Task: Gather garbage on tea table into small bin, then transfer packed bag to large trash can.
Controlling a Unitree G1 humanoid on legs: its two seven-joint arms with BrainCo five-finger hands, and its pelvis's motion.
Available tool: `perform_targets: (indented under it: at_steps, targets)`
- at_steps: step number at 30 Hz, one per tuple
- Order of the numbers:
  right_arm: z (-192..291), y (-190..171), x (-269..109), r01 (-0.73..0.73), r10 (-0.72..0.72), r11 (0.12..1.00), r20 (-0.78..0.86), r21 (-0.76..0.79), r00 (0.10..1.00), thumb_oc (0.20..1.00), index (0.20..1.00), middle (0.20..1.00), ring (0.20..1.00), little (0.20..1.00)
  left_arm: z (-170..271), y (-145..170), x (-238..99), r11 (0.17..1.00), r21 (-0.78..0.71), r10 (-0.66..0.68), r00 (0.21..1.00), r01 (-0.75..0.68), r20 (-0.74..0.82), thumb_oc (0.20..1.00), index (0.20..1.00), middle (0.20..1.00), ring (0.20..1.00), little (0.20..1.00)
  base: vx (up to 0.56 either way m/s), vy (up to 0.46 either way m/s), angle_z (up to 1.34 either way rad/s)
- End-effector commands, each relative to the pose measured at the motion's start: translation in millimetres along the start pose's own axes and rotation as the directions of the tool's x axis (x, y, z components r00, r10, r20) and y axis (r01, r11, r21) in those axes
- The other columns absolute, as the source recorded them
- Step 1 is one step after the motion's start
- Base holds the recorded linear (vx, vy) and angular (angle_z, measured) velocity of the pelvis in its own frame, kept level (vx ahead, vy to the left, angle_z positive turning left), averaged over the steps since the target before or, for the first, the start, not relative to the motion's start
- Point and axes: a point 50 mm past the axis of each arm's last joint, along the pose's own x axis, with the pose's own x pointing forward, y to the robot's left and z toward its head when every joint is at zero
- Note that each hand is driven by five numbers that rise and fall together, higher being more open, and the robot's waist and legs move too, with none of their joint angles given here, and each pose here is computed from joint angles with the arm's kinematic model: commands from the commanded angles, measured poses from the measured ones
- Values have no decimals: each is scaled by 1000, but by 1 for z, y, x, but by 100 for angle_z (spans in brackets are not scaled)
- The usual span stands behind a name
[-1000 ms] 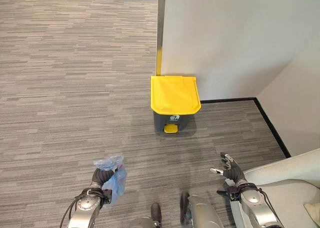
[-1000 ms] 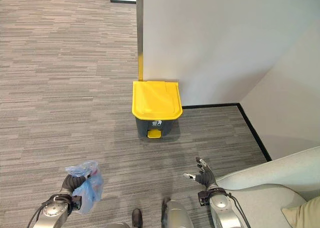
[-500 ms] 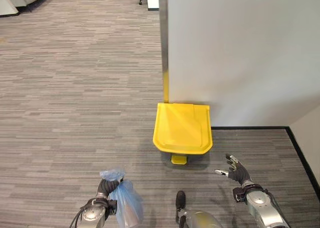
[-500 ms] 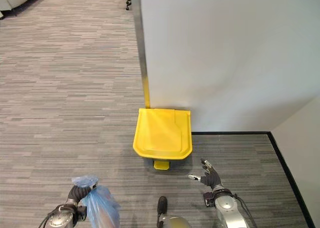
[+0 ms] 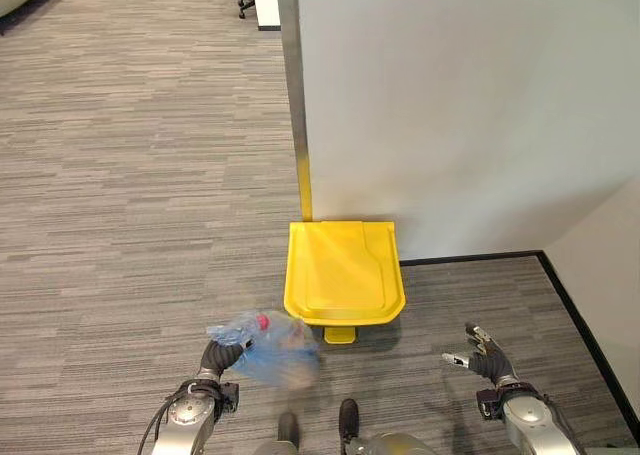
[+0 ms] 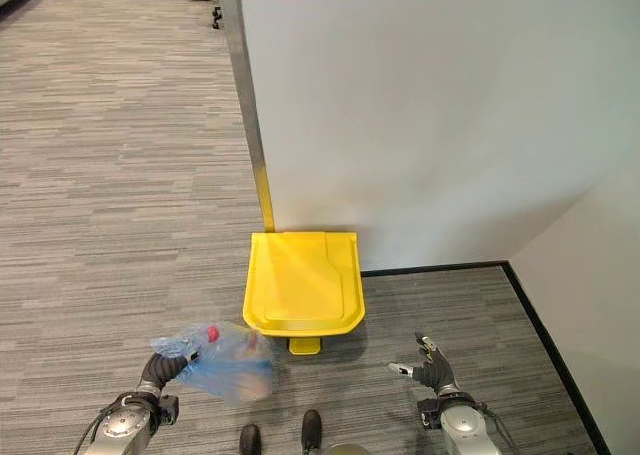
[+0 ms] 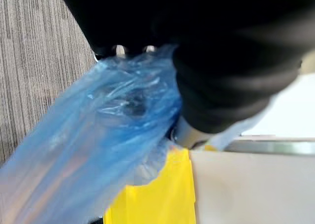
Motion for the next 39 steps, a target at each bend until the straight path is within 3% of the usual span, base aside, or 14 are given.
perform_targets:
  at_steps: [1, 19, 34, 39]
  targets:
    - [15, -8, 5, 34, -35, 999, 65, 18, 997, 1000, 1000, 1000, 1000, 1000, 20, 26, -2, 997, 16, 74, 992, -76, 105, 200, 200, 200, 200, 200, 23, 52, -6]
    - [31, 9, 12, -17, 13, 999, 107, 37, 994, 1000, 1000, 1000, 1000, 1000, 30, 41, 2, 991, 50, 119, 985, -126, 127, 200, 200, 200, 200, 200, 28, 110, -6]
    - [42, -26, 14, 112, -123, 990, 145, 82, 982, 1000, 1000, 1000, 1000, 1000, 47, 29, 15, 995, 24, 93, 978, -99, 185, 200, 200, 200, 200, 200, 247, -34, 33]
    - [51, -22, 17, 88, -102, 992, 176, 89, 979, 1000, 1000, 1000, 1000, 1000, 53, 31, 16, 995, 11, 97, 974, -101, 206, 200, 200, 200, 200, 200, -38, 11, -13]
